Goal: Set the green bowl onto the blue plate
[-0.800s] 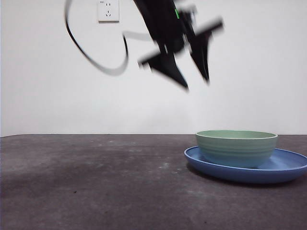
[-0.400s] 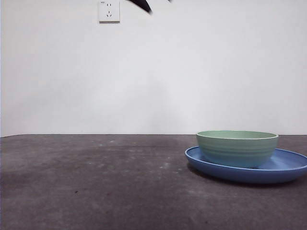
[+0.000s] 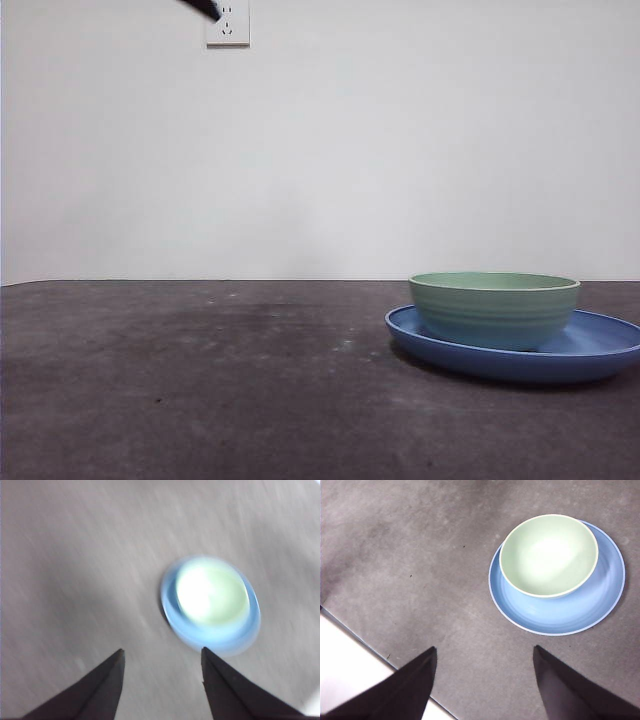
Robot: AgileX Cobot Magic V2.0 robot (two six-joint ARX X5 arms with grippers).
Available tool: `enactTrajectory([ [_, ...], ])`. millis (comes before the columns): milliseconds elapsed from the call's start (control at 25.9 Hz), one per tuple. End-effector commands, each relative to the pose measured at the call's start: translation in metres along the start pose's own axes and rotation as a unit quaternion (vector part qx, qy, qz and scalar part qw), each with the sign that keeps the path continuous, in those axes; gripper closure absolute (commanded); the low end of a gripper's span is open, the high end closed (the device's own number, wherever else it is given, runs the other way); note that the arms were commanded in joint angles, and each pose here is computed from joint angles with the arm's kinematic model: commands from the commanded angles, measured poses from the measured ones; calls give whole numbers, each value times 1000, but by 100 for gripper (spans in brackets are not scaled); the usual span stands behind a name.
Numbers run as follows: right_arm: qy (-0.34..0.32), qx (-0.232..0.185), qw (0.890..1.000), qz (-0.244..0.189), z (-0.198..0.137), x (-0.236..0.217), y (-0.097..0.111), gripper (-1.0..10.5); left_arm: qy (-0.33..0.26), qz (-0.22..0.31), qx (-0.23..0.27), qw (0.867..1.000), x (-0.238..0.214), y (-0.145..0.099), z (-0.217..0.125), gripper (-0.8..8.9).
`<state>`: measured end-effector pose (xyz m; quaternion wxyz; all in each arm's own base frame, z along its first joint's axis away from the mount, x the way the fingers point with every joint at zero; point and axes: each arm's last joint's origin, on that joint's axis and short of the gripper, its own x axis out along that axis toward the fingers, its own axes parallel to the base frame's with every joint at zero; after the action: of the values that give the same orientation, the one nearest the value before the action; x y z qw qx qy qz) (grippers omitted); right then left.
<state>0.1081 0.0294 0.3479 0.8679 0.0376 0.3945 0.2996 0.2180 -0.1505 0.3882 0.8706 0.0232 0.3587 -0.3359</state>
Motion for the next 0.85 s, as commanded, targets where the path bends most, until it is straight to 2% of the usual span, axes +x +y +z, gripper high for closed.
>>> enactTrajectory([
  [39,-7,-1,1000,0,4,-3,1,639,4,-40,26,999,-3,-2,-16,564],
  [270,-7,2,1000,0,4,-3,1,639,41,-113,40,992,-1,-2,-54,565],
  [464,-4,4,1000,0,4,-3,1,639,61,-168,41,983,3,-3,-71,565],
  [773,-3,21,1000,-2,3,-2,1,639,64,-175,39,982,4,-3,-72,565],
  [850,-3,35,999,-24,4,-2,0,639,64,-175,39,982,4,-3,-72,565],
])
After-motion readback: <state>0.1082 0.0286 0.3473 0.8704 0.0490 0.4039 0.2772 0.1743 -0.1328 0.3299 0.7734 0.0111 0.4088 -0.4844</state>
